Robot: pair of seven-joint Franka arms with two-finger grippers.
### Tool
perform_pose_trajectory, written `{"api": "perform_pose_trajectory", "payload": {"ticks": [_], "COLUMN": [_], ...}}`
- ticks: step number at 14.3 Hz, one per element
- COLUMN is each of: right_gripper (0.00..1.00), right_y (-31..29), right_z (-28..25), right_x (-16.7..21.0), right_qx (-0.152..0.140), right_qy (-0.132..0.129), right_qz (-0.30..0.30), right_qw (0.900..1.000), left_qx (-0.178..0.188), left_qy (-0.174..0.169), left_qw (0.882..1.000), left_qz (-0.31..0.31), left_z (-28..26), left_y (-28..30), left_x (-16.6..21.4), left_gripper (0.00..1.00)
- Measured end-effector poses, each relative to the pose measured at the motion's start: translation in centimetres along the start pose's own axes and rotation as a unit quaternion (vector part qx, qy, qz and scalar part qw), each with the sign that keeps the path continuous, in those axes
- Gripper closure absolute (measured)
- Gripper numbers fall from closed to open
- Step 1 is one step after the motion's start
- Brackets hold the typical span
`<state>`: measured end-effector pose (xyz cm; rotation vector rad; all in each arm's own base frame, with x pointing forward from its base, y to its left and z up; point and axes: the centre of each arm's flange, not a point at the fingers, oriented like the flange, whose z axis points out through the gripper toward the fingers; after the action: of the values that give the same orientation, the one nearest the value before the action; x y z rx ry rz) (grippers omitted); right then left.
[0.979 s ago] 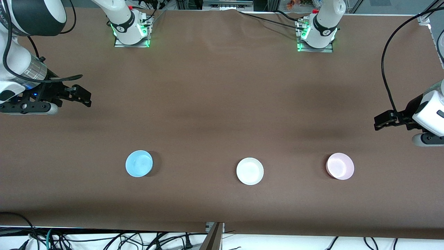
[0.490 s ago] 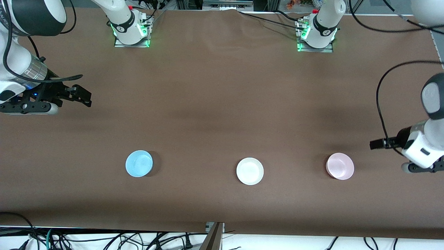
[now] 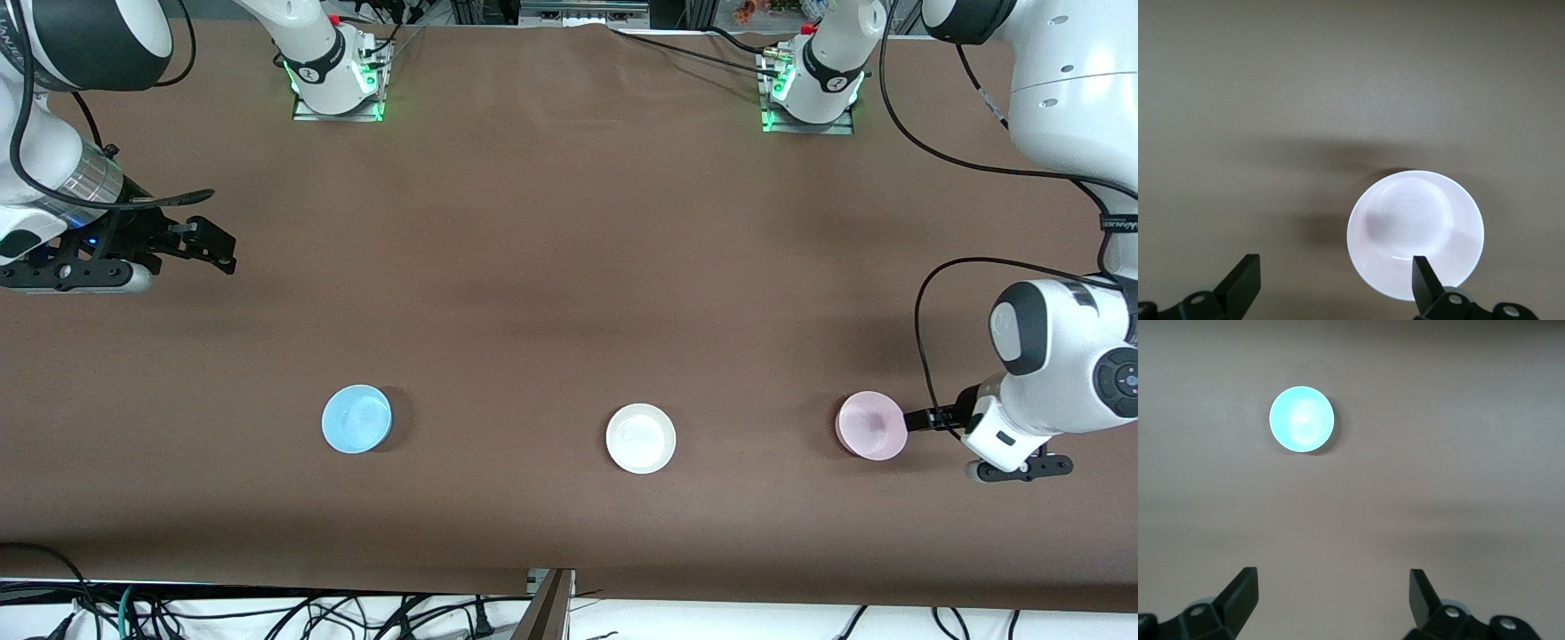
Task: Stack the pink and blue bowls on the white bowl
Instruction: 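Move the left gripper down over the pink bowl, then grasp the pink bowl rim with the left gripper and lift it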
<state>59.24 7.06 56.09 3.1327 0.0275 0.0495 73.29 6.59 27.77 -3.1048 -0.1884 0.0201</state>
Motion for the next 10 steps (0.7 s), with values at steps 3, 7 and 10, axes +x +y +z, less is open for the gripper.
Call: {"api": "perform_pose_trajectory", "payload": {"ticks": [3, 7, 10], "right_gripper": [0.0, 0.0, 0.0], "right_y": [0.0, 0.0, 0.0], "right_z": [0.0, 0.0, 0.0], "right_x": [0.0, 0.0, 0.0], "right_qx": [0.0, 0.0, 0.0], "right_qy": [0.001, 0.002, 0.002], "right_qz": [0.0, 0.0, 0.0], "right_qw": [1.0, 1.0, 1.0], "left_qx": [-0.004, -0.006, -0.007], "left_qy": [0.027, 0.039, 0.05], "left_qw": [1.0, 0.999, 0.998], "left_qz": [0.01, 0.021, 0.023], "left_z": [2.8, 4.5, 5.6], "left_y": [0.4, 0.9, 1.1], "left_x": [-0.5, -1.1, -1.6], "left_gripper": [0.0, 0.05, 0.16]}}
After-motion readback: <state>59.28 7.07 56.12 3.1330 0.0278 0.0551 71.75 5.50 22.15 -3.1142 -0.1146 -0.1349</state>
